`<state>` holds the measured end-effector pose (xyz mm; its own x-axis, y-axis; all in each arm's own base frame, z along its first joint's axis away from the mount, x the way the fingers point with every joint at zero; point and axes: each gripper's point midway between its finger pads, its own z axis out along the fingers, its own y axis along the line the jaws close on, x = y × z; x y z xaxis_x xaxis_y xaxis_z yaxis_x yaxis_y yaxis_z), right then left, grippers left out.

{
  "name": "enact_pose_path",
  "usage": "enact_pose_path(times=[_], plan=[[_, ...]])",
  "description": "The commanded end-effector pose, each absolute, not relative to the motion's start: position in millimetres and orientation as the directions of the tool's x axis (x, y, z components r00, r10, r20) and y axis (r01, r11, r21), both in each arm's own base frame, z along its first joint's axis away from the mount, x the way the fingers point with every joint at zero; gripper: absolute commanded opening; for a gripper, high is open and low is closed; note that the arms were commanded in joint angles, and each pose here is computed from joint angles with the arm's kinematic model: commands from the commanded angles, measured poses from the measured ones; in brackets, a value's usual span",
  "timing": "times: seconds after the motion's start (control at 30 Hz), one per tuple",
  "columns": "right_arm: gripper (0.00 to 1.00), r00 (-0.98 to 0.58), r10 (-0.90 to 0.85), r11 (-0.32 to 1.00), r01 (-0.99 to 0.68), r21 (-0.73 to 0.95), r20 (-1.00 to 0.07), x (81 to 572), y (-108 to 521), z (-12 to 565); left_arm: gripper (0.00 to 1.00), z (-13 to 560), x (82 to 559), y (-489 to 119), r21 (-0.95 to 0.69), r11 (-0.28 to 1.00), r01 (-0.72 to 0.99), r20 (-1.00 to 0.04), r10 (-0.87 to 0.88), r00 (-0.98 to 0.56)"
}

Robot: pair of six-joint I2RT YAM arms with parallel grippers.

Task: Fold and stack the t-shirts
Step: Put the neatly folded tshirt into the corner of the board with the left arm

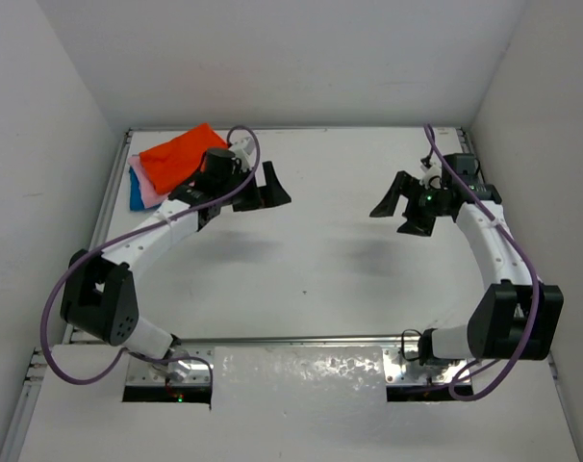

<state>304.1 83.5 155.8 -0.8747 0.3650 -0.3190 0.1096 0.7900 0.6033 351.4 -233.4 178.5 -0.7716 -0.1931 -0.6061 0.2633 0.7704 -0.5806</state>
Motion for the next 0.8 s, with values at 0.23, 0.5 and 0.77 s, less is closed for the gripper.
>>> enact_pose_path(times=[0.23,0.5,0.77], plan=[[0.99,-0.867,0.333,0.795,0.046,0.604,-0.372,301,84,172,1.00,231,370,-249,-0.610,0.722,0.326,-0.672,-0.254,-0.695],[0.99,-0.848,0.355,0.777,0.032,0.629,-0.394,312,88,183,1.00,236,371,-252,-0.597,0.723,0.348,-0.687,-0.236,-0.687],[0.99,-0.843,0.364,0.766,0.029,0.642,-0.396,314,90,184,1.00,238,367,-253,-0.593,0.715,0.370,-0.693,-0.220,-0.686]])
